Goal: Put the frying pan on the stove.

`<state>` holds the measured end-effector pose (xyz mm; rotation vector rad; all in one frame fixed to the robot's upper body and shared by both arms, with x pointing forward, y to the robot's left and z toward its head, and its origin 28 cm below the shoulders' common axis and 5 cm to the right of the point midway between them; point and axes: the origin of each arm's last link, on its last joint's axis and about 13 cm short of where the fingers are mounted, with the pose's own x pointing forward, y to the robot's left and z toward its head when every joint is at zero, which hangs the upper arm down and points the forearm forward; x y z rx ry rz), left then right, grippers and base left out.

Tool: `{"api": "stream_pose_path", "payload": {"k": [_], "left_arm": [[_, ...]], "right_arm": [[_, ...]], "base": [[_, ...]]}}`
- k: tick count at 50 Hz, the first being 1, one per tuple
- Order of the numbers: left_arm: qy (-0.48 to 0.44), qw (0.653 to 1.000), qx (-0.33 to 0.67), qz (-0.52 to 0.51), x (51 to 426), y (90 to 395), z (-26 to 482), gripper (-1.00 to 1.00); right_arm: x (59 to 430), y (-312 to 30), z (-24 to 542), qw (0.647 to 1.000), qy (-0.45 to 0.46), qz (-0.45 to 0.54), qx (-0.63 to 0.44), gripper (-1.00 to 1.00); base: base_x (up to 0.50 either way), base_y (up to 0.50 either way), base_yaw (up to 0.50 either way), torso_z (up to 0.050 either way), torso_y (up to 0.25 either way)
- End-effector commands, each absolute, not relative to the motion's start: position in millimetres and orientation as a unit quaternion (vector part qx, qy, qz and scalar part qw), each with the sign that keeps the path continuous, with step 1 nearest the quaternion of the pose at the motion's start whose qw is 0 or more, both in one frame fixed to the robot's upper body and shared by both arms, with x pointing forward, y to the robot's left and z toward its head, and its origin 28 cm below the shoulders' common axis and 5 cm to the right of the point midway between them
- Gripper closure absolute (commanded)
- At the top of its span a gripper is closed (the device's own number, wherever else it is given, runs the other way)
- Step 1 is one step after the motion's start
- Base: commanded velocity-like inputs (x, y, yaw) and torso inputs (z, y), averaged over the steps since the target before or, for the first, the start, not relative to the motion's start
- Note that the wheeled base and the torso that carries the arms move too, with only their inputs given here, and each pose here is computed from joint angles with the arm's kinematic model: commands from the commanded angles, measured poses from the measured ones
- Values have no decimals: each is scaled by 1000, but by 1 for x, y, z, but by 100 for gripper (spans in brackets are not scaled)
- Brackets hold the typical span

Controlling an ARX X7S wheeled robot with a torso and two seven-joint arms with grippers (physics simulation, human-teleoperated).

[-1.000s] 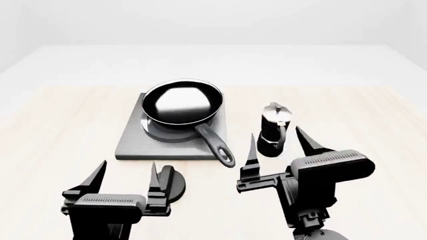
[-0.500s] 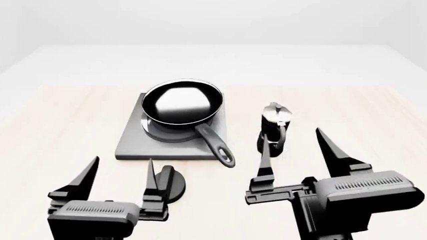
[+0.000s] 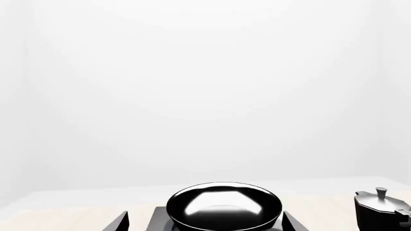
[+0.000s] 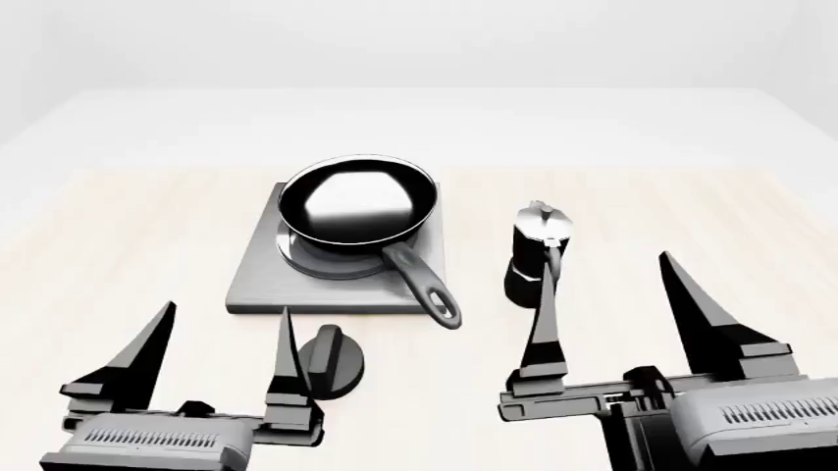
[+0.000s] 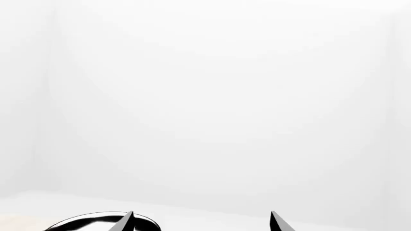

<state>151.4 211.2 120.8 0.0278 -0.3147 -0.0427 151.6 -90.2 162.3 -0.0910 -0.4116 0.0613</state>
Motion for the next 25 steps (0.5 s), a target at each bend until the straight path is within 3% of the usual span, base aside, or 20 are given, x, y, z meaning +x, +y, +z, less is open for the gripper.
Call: {"api": "stream_pose_path", "payload": {"k": [1, 25], "left_arm": [[-171, 985, 11, -25, 144, 211, 129, -100], [-200, 979, 9, -27, 131, 213, 147, -100]], "right_arm": [[140, -91, 170, 974, -221, 27, -41, -100], [123, -96, 183, 966, -252, 19, -48, -100]], "base": [[0, 0, 0, 0, 0], [0, 0, 0, 0, 0]]}}
